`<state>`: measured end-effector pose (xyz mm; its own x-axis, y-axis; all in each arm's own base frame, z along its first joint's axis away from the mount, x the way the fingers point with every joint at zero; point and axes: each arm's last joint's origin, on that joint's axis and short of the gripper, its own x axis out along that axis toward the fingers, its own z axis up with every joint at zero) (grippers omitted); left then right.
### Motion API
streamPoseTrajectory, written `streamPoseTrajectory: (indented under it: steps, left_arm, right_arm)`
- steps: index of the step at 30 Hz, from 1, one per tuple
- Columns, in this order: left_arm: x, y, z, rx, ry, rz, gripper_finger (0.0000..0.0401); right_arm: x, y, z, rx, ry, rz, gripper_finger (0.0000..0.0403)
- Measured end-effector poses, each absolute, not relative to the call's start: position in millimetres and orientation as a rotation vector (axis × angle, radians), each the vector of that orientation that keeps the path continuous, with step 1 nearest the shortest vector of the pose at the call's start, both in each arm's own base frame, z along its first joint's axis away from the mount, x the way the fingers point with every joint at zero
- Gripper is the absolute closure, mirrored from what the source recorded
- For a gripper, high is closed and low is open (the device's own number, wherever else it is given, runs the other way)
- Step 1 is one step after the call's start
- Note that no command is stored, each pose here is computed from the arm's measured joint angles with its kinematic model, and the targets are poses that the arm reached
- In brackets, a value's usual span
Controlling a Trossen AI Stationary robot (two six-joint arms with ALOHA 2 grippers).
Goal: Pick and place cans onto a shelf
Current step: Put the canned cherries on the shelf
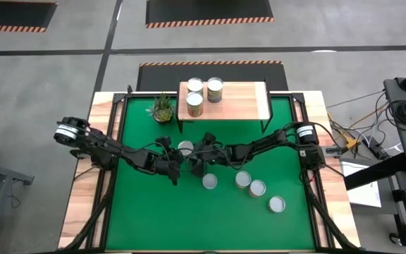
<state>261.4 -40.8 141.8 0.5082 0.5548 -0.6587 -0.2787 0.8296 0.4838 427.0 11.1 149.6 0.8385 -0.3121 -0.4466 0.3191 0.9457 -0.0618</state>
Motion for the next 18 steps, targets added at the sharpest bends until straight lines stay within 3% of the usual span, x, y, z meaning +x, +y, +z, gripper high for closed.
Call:
streamPoseTrajectory:
  steps: [8, 18]
  left_arm:
    - [252, -47, 168, 0.327, 0.841, 0.483, 0.0401]
    - [222, -48, 234, 0.318, 0.604, 0.413, 0.0401]
  right_arm:
    - [410, 22, 178, 0.028, 0.430, -0.298, 0.0135]
    - [364, 26, 237, 0.057, 0.370, -0.363, 0.0135]
